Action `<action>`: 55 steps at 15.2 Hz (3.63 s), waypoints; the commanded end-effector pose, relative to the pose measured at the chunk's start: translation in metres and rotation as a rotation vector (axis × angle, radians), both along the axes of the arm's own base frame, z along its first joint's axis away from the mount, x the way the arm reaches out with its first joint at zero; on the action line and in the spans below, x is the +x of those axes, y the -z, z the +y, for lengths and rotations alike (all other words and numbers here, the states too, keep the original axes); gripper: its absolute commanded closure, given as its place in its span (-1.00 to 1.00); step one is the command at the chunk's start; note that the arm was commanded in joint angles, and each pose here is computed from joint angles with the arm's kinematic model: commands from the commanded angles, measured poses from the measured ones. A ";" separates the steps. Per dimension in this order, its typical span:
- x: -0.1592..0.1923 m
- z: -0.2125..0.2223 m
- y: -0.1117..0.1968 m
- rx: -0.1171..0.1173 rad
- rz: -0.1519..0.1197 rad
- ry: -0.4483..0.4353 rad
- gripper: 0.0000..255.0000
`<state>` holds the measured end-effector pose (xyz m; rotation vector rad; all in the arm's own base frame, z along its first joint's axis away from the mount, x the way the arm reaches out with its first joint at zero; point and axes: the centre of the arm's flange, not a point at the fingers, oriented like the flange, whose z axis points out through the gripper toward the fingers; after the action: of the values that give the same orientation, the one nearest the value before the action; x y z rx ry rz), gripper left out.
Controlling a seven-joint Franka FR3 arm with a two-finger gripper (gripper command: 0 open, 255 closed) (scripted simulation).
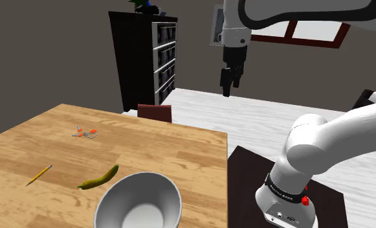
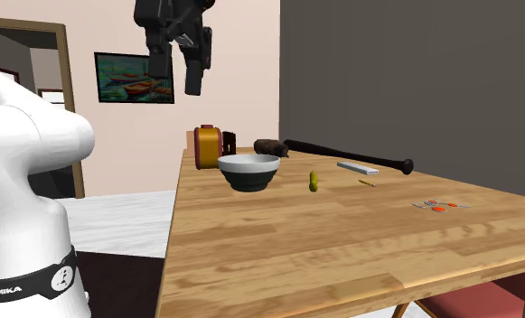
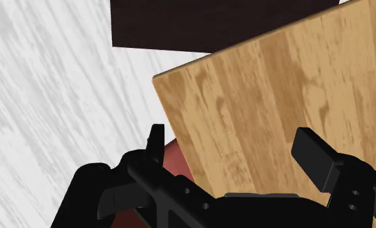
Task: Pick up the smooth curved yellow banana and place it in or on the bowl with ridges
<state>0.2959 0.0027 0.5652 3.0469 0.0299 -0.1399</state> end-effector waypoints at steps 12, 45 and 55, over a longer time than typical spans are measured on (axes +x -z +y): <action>0.105 0.088 0.045 -0.010 0.010 -0.346 -1.00; 0.178 0.468 0.189 -0.039 0.039 -1.369 -1.00; 0.181 0.461 0.228 -0.039 0.039 -1.369 -1.00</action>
<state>0.4764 0.4640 0.3376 2.2848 1.9068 -0.0742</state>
